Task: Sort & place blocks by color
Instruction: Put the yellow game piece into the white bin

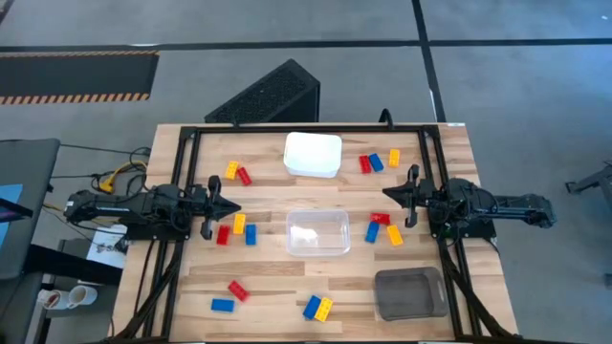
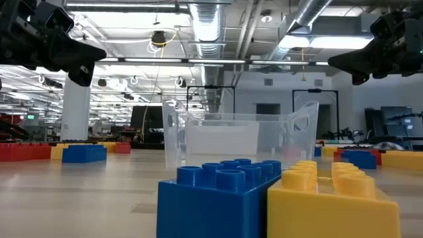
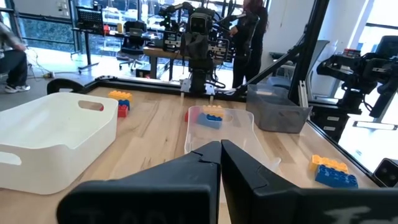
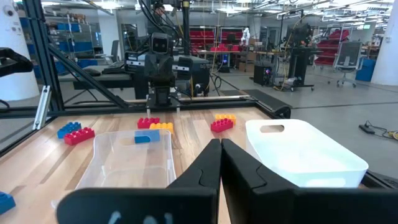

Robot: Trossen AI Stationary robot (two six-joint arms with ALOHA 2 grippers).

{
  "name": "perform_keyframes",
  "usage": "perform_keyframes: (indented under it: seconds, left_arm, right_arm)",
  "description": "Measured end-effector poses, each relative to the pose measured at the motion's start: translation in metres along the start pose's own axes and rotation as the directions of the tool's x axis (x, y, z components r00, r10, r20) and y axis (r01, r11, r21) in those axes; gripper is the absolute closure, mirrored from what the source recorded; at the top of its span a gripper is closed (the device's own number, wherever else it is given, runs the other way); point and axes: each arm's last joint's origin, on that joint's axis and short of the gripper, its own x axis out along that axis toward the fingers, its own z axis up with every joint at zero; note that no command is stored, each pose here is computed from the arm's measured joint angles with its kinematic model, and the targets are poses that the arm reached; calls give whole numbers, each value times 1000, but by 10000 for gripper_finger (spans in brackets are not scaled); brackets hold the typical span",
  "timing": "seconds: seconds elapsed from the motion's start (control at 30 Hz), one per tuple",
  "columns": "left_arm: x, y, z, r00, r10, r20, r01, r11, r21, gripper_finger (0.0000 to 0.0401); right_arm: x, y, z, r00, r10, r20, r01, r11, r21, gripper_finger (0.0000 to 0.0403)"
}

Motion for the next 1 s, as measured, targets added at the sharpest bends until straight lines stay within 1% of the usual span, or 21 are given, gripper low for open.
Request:
perform_keyframes:
  seconds: [0.43,0.63,0.73,0.87,1.0]
  left_arm:
    - [0,0,2,1000,5,16,-5,1000,0,401]
    - [0,3,2,992,126,32,-125,992,-15,401]
    - [0,4,3,988,150,44,-148,988,-46,401]
    - [-1,3,9,987,125,101,-118,990,-78,401]
    - [-2,-1,20,976,39,215,-30,999,-46,401]
  right_arm:
    - [0,0,0,1000,0,0,0,1000,0,370]
    - [0,0,0,1000,0,0,0,1000,0,370]
    - [0,0,0,1000,0,0,0,1000,0,370]
    - [0,0,0,1000,0,0,0,1000,0,370]
    - [0,0,0,1000,0,0,0,1000,0,370]
